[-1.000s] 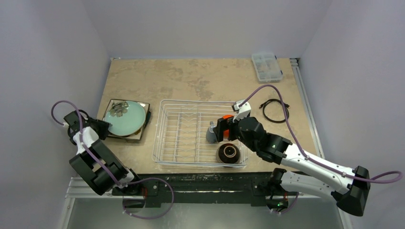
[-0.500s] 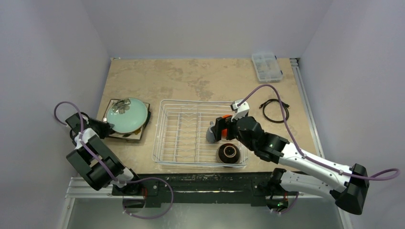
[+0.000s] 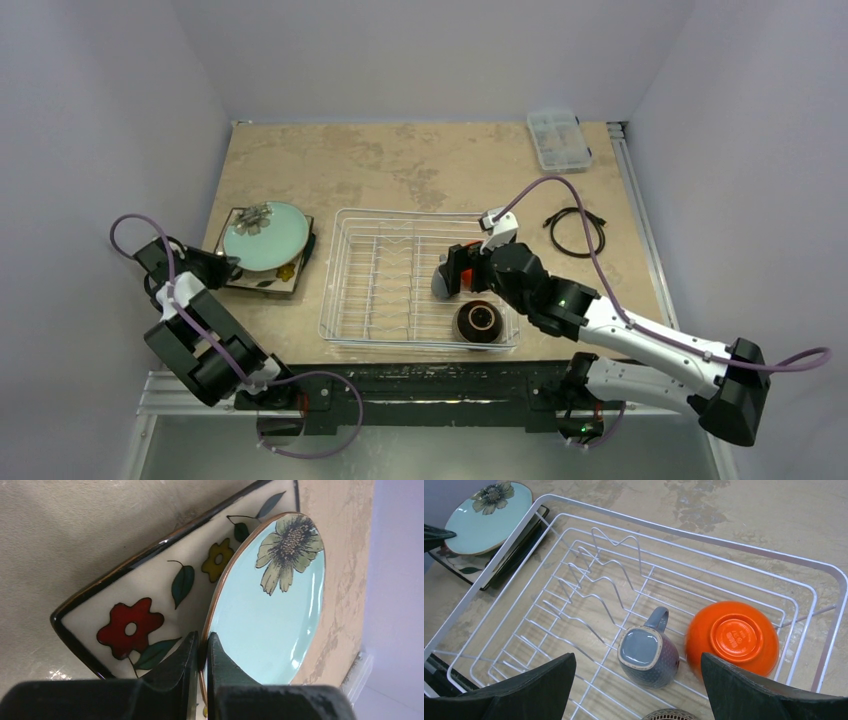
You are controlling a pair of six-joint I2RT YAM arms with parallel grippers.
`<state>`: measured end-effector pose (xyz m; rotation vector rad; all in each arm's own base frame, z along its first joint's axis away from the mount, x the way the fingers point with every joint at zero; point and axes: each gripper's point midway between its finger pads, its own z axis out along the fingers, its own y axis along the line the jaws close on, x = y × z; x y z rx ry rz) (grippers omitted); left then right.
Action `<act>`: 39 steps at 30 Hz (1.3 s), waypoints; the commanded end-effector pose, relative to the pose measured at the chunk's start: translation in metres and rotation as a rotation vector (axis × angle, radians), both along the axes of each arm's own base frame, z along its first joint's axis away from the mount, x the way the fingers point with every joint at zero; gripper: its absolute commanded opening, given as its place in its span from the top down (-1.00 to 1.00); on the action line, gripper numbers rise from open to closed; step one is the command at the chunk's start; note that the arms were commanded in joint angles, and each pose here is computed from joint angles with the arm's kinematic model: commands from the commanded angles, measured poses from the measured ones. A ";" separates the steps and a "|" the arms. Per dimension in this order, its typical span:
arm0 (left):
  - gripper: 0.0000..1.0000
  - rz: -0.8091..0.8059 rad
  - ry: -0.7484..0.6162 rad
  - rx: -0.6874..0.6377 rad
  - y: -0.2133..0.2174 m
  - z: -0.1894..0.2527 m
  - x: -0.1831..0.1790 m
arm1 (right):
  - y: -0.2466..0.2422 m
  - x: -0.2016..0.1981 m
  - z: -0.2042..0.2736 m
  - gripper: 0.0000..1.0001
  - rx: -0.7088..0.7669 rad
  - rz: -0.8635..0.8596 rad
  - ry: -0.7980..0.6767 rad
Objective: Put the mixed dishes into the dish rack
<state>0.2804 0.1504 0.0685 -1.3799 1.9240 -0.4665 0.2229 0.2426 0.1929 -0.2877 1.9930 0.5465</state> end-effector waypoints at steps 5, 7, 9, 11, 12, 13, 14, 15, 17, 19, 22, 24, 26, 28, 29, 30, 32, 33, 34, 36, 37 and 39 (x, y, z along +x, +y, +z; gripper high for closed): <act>1.00 0.057 -0.146 -0.020 -0.007 0.035 0.006 | 0.015 0.003 0.010 -0.93 0.025 0.026 -0.006; 1.00 0.102 -0.121 -0.039 -0.010 0.036 -0.002 | 0.014 0.004 0.013 -0.93 0.024 0.024 -0.012; 1.00 0.144 -0.094 -0.054 -0.012 0.037 -0.010 | 0.014 0.005 0.016 -0.93 0.027 0.020 -0.018; 1.00 0.187 -0.061 -0.057 -0.013 0.039 -0.019 | 0.015 0.005 0.016 -0.93 0.030 0.024 -0.018; 1.00 0.198 -0.062 -0.052 -0.013 0.042 -0.021 | 0.016 0.004 0.016 -0.93 0.031 0.026 -0.018; 1.00 0.214 -0.059 -0.048 -0.013 0.045 -0.024 | 0.016 0.004 0.016 -0.93 0.032 0.030 -0.016; 1.00 0.232 -0.052 -0.049 -0.013 0.047 -0.027 | 0.017 0.004 0.015 -0.93 0.030 0.034 -0.013; 1.00 0.246 -0.054 -0.044 -0.014 0.051 -0.030 | 0.018 0.003 0.013 -0.93 0.028 0.038 -0.009; 1.00 0.263 -0.067 -0.031 -0.015 0.059 -0.033 | 0.018 0.002 0.012 -0.93 0.023 0.045 -0.004; 1.00 0.274 -0.052 -0.032 -0.016 0.064 -0.037 | 0.019 0.001 0.012 -0.93 0.023 0.051 0.000; 1.00 0.289 -0.004 -0.052 -0.018 0.070 -0.043 | 0.020 -0.001 0.015 -0.92 0.035 0.061 0.001; 1.00 0.302 0.030 -0.076 -0.020 0.074 -0.047 | 0.022 -0.002 0.018 -0.93 0.049 0.071 -0.001; 1.00 0.305 0.040 -0.087 -0.021 0.080 -0.048 | 0.027 -0.003 0.023 -0.93 0.067 0.089 -0.006; 1.00 0.308 0.024 -0.080 -0.021 0.087 -0.047 | 0.031 -0.002 0.026 -0.92 0.076 0.099 -0.005; 1.00 0.322 0.035 -0.084 -0.021 0.088 -0.050 | 0.032 -0.002 0.026 -0.92 0.076 0.101 -0.003; 1.00 0.313 0.021 -0.084 -0.022 0.092 -0.048 | 0.033 -0.002 0.026 -0.92 0.073 0.101 0.000; 1.00 0.305 -0.005 -0.082 -0.023 0.098 -0.045 | 0.033 -0.001 0.025 -0.92 0.069 0.098 0.003; 1.00 0.302 -0.013 -0.086 -0.023 0.100 -0.044 | 0.033 -0.001 0.024 -0.92 0.066 0.098 0.005; 1.00 0.299 -0.020 -0.091 -0.024 0.102 -0.043 | 0.033 0.000 0.023 -0.92 0.063 0.095 0.006; 1.00 0.297 -0.045 -0.105 -0.027 0.107 -0.041 | 0.033 0.000 0.022 -0.92 0.060 0.095 0.008; 1.00 0.297 -0.062 -0.104 -0.027 0.110 -0.040 | 0.033 0.000 0.022 -0.92 0.058 0.094 0.010; 1.00 0.301 -0.088 -0.095 -0.028 0.118 -0.039 | 0.033 0.000 0.019 -0.92 0.051 0.092 0.014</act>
